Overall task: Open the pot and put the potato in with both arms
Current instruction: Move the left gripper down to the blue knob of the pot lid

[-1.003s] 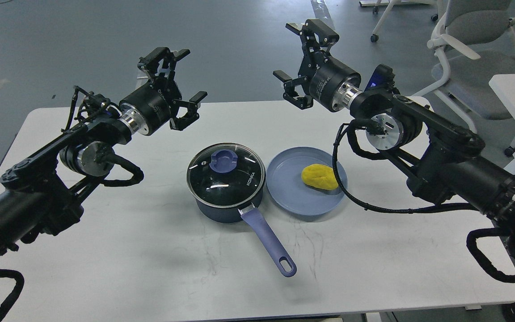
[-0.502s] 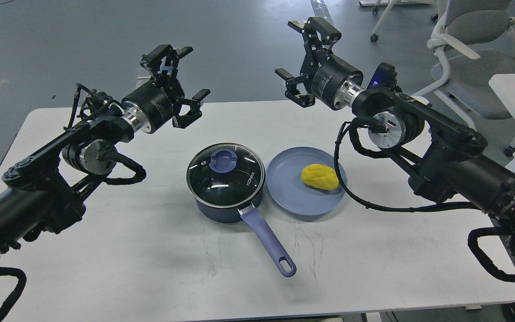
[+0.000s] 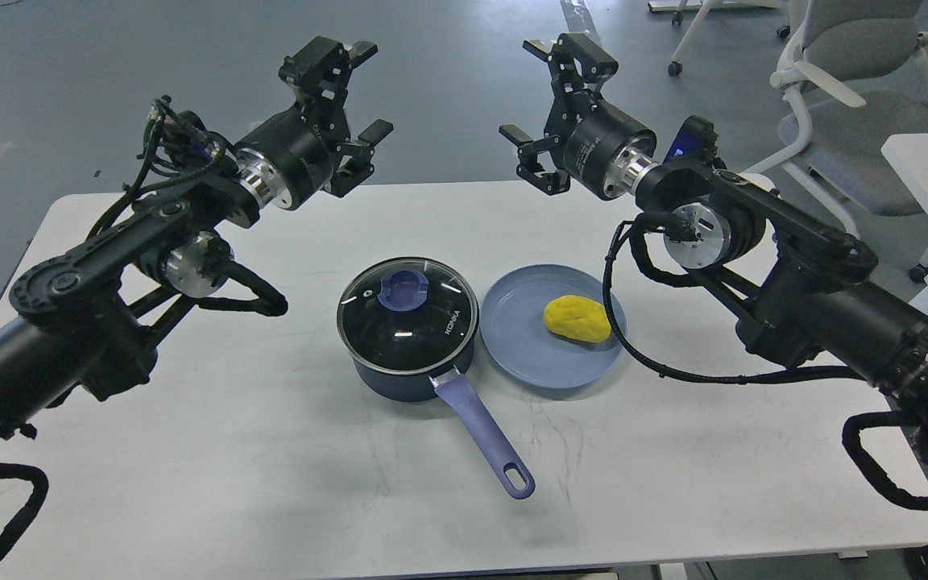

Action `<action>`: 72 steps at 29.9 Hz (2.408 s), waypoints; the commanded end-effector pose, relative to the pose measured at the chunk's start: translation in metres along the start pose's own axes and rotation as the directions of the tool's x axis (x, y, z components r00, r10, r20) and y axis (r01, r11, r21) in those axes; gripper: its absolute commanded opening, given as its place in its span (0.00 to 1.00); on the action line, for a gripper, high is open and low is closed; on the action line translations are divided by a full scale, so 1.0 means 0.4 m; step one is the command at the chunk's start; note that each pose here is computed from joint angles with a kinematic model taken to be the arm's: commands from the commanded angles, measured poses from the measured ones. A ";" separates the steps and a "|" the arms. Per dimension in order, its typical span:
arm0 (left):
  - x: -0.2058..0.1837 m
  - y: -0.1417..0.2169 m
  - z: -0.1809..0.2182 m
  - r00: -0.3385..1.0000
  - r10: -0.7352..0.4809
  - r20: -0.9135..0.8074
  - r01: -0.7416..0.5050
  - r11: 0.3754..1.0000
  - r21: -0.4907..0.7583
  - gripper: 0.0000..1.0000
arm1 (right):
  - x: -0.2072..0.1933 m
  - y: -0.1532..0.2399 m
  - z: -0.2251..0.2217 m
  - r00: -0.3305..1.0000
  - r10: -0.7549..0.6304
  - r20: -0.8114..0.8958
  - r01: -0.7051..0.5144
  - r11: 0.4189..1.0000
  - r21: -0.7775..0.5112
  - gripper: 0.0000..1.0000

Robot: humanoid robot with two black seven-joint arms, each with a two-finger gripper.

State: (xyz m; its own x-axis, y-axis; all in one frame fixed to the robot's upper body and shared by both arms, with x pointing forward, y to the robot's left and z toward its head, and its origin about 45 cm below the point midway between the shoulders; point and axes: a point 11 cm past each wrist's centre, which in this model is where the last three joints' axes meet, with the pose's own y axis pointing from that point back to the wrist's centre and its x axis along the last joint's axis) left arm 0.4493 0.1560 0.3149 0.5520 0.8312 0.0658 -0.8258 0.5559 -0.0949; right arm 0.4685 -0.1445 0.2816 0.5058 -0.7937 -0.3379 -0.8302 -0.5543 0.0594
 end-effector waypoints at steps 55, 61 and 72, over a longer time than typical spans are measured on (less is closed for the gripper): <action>-0.110 0.254 -0.371 0.054 -0.248 0.967 0.409 0.889 0.205 0.94 | 0.234 0.143 0.057 0.964 0.240 0.118 -0.243 0.970 0.007 1.00; -0.111 0.246 -0.389 0.051 -0.259 0.964 0.400 0.890 0.218 0.91 | 0.237 0.146 0.057 0.963 0.244 0.116 -0.246 0.969 0.006 1.00; -0.112 0.243 -0.388 0.049 -0.257 0.965 0.400 0.890 0.217 0.91 | 0.252 0.161 0.065 0.960 0.257 0.112 -0.259 0.966 -0.003 1.00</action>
State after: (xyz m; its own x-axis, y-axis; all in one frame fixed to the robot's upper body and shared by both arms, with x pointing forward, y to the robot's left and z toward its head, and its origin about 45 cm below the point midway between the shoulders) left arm 0.3627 0.1737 0.1489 0.1269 -0.1061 0.9862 -0.5395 0.8269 0.1583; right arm 0.4606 -0.2530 0.2281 0.2479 -0.8757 -0.4143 -0.9320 -0.3323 0.1447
